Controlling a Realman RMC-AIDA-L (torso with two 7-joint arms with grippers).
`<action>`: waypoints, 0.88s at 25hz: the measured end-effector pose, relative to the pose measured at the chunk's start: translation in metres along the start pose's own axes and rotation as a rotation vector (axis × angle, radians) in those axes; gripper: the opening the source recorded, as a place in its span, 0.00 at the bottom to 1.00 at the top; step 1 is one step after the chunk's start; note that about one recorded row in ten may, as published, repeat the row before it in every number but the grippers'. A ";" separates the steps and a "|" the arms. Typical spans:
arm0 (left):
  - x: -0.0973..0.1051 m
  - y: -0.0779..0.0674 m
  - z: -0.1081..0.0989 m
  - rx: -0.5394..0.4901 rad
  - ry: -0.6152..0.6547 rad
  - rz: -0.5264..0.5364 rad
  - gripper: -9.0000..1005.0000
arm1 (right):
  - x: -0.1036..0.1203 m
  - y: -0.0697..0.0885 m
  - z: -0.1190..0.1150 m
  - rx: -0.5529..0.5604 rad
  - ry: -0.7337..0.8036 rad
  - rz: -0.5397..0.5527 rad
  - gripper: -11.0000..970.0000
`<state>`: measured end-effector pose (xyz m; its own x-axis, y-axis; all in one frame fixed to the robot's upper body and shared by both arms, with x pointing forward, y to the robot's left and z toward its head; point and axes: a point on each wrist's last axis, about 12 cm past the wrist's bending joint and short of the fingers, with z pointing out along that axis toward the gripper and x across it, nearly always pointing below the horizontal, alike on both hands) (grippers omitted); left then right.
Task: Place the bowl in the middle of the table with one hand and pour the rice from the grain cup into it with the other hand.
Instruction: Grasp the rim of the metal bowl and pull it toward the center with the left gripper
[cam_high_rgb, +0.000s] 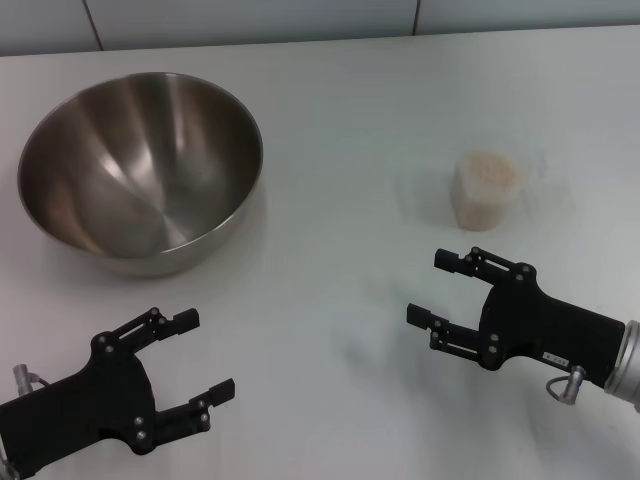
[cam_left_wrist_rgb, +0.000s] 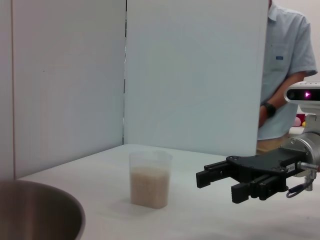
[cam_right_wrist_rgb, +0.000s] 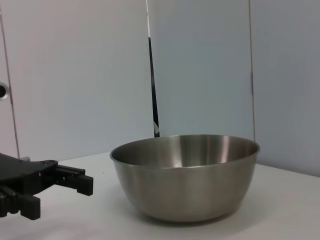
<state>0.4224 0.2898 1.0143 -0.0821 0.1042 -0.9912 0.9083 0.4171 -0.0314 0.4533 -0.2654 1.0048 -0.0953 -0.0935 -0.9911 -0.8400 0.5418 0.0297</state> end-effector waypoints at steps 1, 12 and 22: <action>0.000 0.000 0.000 0.000 0.000 0.000 0.83 | 0.000 0.000 0.000 0.000 0.000 0.000 0.77; 0.000 -0.001 -0.001 0.000 -0.002 -0.001 0.83 | 0.001 0.001 -0.001 0.002 -0.001 0.003 0.77; -0.004 -0.002 -0.002 0.003 -0.041 -0.002 0.83 | 0.001 0.002 -0.001 0.005 -0.003 0.007 0.77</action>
<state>0.4200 0.2903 1.0185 -0.0667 0.0662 -0.9956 0.9095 0.4145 -0.0334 0.4512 -0.2658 1.0040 -0.0995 -0.0873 -0.9912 -0.8368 0.5463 0.0359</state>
